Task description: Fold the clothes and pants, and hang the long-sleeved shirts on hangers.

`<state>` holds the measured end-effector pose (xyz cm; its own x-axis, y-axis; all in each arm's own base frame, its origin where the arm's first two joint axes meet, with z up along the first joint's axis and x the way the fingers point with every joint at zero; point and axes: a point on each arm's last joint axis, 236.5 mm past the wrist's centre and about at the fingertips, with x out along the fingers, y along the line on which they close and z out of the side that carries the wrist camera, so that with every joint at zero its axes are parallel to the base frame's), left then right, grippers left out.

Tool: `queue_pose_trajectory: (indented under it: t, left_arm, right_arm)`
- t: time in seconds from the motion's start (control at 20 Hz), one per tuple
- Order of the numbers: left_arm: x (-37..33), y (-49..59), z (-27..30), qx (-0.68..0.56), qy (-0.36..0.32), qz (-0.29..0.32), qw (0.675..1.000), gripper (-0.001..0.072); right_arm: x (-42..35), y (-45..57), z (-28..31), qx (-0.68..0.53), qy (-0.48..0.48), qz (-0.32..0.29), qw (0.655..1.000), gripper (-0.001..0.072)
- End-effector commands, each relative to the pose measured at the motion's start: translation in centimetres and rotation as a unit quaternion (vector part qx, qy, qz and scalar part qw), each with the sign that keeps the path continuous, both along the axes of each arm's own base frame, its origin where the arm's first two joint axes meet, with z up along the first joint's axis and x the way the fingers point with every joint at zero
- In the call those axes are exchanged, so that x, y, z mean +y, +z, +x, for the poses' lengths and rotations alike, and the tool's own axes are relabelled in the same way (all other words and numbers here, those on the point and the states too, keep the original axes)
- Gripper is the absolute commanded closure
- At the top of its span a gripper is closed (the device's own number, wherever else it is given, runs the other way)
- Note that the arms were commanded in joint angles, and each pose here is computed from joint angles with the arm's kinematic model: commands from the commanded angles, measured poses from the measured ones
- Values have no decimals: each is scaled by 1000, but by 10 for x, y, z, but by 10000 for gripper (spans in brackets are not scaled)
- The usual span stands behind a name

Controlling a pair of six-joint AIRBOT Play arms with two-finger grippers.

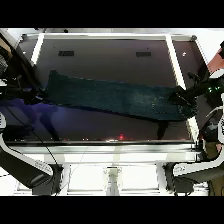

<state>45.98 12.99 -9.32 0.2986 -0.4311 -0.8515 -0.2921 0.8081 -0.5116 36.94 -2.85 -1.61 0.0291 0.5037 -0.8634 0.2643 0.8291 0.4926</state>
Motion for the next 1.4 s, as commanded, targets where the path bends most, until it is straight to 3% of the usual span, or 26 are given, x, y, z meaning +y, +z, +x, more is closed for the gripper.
queue_pose_trajectory:
  t: [0.0, 0.1, 0.2, 0.3, 0.35, 0.5, 0.65, 0.8, 0.95, 1.1, 1.35]
  left_arm:
    - [-9, -1, 10, -12, -2, 4, 1000, 137]
    - [-14, -1, 13, -13, -7, 5, 1000, 155]
    - [-18, 0, 16, -17, -9, 5, 1000, 326]
    - [-22, 0, 22, -25, -9, 8, 1000, 624]
    - [-23, 1, 22, -26, -10, 9, 1000, 681]
    - [-10, 7, 4, -5, -26, 30, 999, 681]
    - [42, 38, -35, 22, -35, 118, 992, 682]
    - [89, 88, -76, 30, -11, 180, 983, 682]
    - [112, 123, -109, 31, 18, 195, 980, 682]
    - [104, 151, -116, 9, 14, 203, 979, 681]
    - [9, 193, -73, -82, -95, 186, 975, 682]
  right_arm:
    - [0, 0, 0, 0, 0, 0, 1000, 311]
    - [0, 0, 0, -1, 0, 0, 1000, 311]
    - [0, 0, 0, -1, 0, 0, 1000, 311]
    - [0, 0, 0, 0, 0, 0, 1000, 311]
    - [0, 0, 0, 0, 0, 0, 1000, 311]
    - [2, 1, -1, 1, 1, 4, 1000, 311]
    - [14, 8, -1, 1, 3, 33, 999, 311]
    - [22, 14, 0, -2, 4, 54, 999, 311]
    - [24, 16, -1, -1, 5, 60, 998, 312]
    - [24, 16, -1, -1, 6, 61, 998, 312]
    - [24, 16, 0, -3, 6, 59, 998, 311]
